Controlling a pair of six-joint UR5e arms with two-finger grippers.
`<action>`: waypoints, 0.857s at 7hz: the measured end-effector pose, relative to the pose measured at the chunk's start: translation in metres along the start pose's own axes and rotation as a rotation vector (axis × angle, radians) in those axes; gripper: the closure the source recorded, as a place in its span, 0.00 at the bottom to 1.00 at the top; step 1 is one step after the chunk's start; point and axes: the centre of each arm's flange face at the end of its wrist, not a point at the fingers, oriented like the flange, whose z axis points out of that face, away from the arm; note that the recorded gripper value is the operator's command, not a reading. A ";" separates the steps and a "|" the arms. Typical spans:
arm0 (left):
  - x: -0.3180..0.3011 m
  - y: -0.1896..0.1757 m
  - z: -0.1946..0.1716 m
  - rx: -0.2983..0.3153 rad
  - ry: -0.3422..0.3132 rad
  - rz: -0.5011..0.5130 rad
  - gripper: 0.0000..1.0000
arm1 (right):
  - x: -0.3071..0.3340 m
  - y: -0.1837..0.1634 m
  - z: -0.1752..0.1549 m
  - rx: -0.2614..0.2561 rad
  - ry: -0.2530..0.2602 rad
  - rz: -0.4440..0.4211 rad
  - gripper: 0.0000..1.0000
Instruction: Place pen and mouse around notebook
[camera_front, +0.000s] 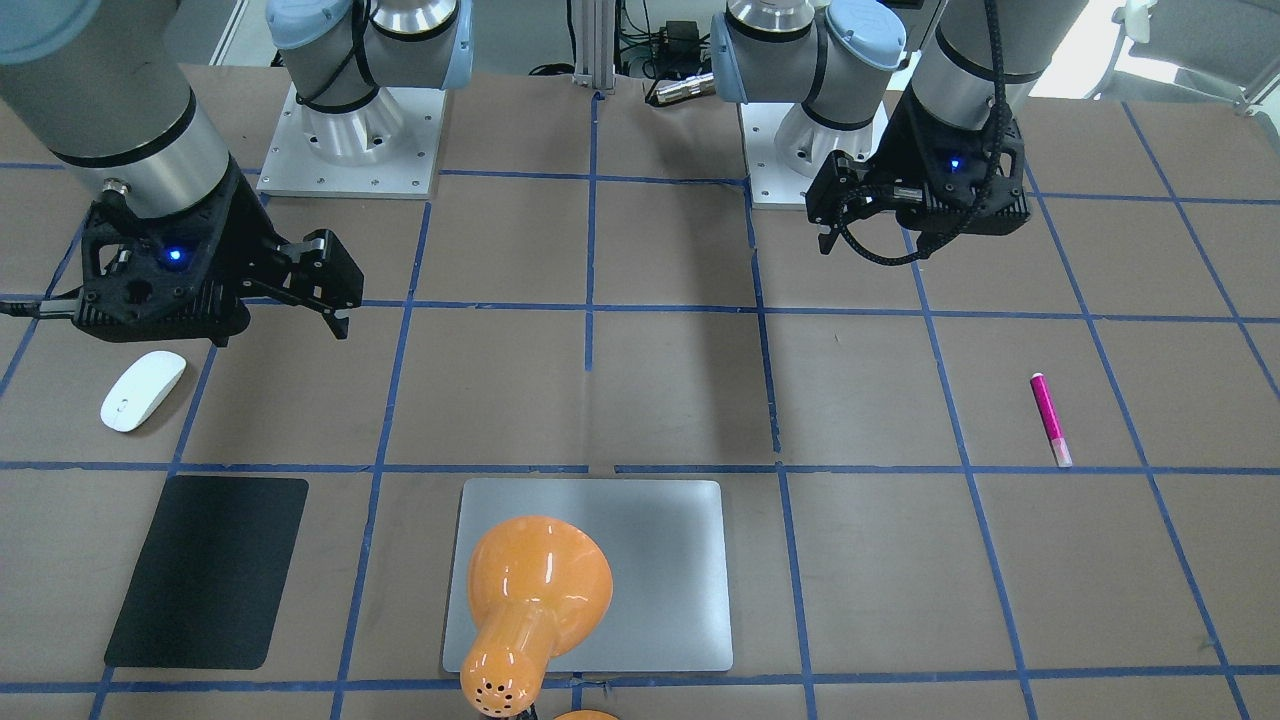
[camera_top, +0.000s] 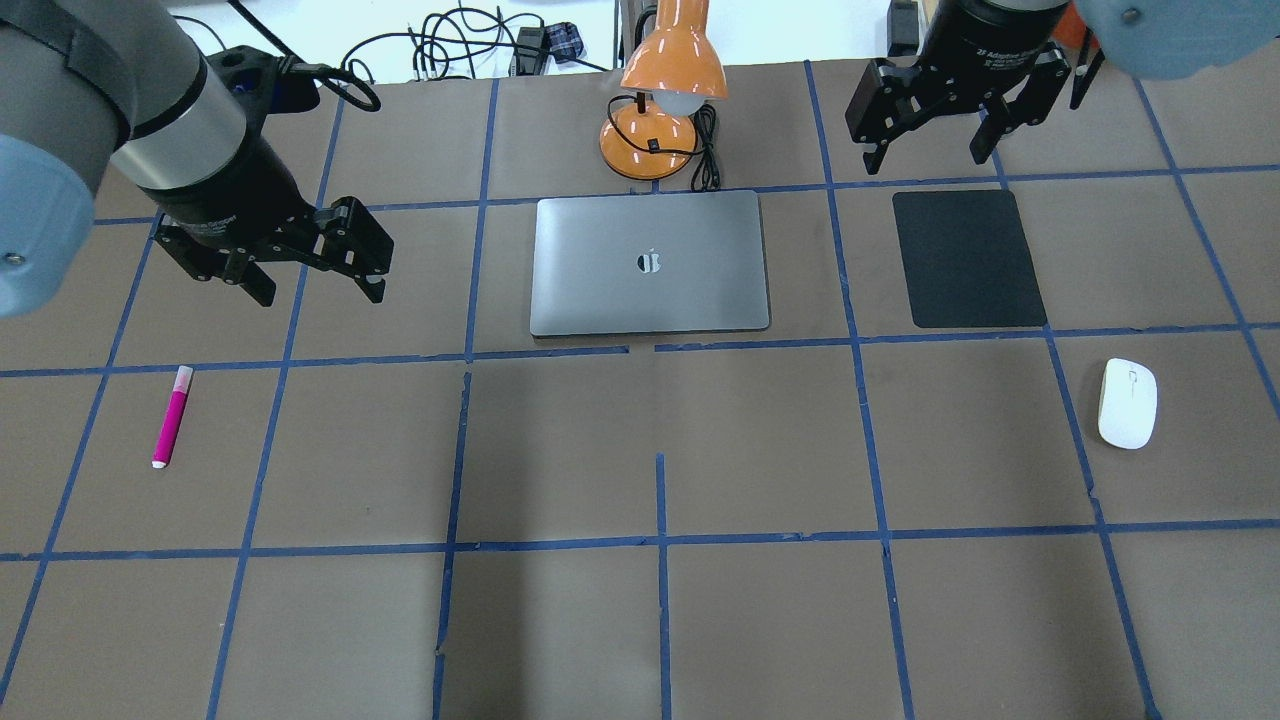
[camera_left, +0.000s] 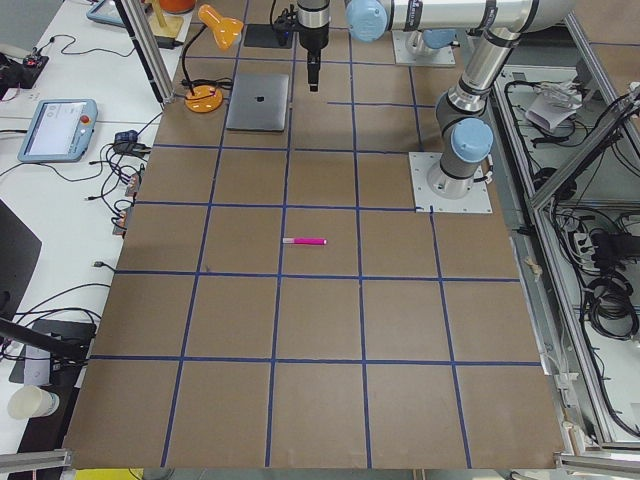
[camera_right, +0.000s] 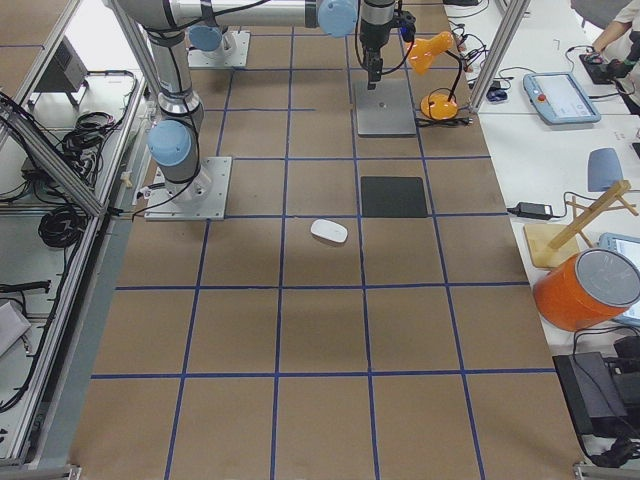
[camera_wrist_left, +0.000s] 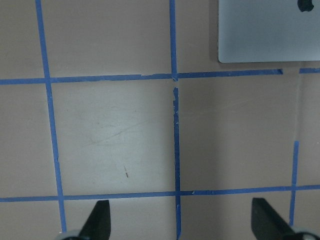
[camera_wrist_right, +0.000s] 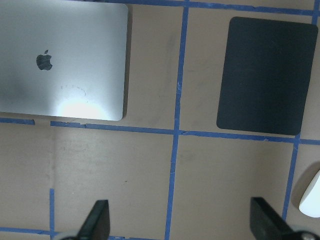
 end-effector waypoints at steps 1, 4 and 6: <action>0.000 0.000 0.001 -0.001 0.001 0.000 0.00 | 0.000 0.000 0.000 0.000 0.000 0.000 0.00; 0.000 -0.001 0.003 -0.003 0.003 -0.001 0.00 | 0.000 0.000 0.000 0.000 0.000 0.000 0.00; -0.001 -0.001 0.003 -0.004 0.003 -0.001 0.00 | 0.002 -0.001 0.003 -0.005 0.000 -0.006 0.00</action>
